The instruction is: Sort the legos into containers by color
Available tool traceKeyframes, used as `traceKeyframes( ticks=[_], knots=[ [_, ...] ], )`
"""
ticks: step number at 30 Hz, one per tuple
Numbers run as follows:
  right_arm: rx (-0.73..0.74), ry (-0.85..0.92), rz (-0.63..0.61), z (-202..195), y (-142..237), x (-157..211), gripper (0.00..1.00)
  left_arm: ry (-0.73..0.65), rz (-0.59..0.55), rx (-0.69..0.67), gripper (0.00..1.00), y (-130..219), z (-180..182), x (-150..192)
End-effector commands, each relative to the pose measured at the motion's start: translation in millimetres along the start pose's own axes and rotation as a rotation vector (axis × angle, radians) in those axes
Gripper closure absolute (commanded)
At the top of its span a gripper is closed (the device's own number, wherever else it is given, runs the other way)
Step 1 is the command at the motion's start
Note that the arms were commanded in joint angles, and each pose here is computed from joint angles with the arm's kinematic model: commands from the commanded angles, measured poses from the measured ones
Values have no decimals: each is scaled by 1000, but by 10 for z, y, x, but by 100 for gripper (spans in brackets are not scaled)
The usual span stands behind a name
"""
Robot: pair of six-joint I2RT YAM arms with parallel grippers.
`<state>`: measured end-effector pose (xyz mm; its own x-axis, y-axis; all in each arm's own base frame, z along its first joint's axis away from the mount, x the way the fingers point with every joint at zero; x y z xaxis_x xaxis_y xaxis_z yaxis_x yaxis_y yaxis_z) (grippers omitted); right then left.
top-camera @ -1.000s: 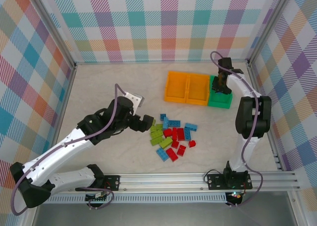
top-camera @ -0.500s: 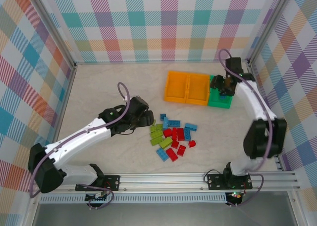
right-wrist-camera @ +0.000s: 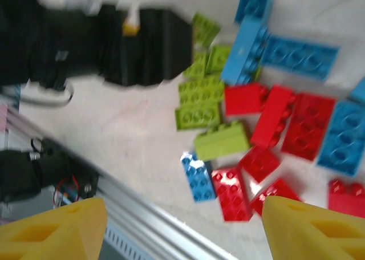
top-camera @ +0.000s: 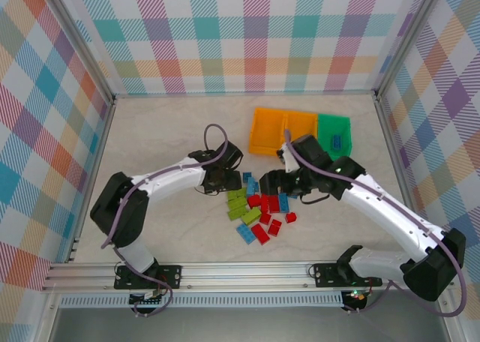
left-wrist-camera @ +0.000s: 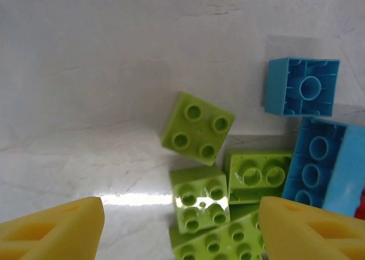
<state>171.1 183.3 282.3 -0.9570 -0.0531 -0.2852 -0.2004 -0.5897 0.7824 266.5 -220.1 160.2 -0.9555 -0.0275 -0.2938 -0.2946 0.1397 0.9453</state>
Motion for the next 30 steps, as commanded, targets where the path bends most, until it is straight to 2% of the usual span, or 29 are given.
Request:
traceKeyframes(
  ticks=[1, 4, 7, 11, 16, 20, 24, 27, 30],
  knots=[
    [37, -49, 18, 2, -16, 80, 27, -21, 3, 27, 29, -83, -53, -134],
    [34, -57, 1, -10, 3, 111, 27, -23, 22, 11, 33, -223, -40, -200],
    [28, -69, -5, -37, 24, 150, 26, -23, 37, -2, 42, -323, -28, -232],
    [40, -82, -9, -78, 44, 197, 26, -14, 62, 8, 47, -446, -20, -234],
    [51, -97, -22, -119, 81, 241, 26, -6, 72, 7, 61, -522, -14, -231],
    [51, -107, -45, -133, 138, 266, 25, -6, 73, 0, 66, -530, -17, -250],
    [44, -117, -71, -137, 199, 283, 25, -13, 47, 21, 71, -387, -47, -303],
    [39, -125, -96, -140, 247, 290, 25, -15, -4, 75, 73, -74, -101, -387],
    [42, -131, -146, -144, 311, 283, 25, -33, -105, 148, 74, 370, -236, -488]
  ],
)
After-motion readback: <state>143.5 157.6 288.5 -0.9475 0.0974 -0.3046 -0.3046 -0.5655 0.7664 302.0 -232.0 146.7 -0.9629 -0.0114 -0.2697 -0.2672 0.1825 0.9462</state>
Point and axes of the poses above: each hand's point on the last joint's axis, 136 mm out from that joint toward the fingers, its own y axis back along the fingers, its own z axis along the line the jaws close on, x = y × z, the point moved 10 cm from there along y, back along the fingers, and after that the axes turned 5 degrees about -y, right-handed, at the moved point
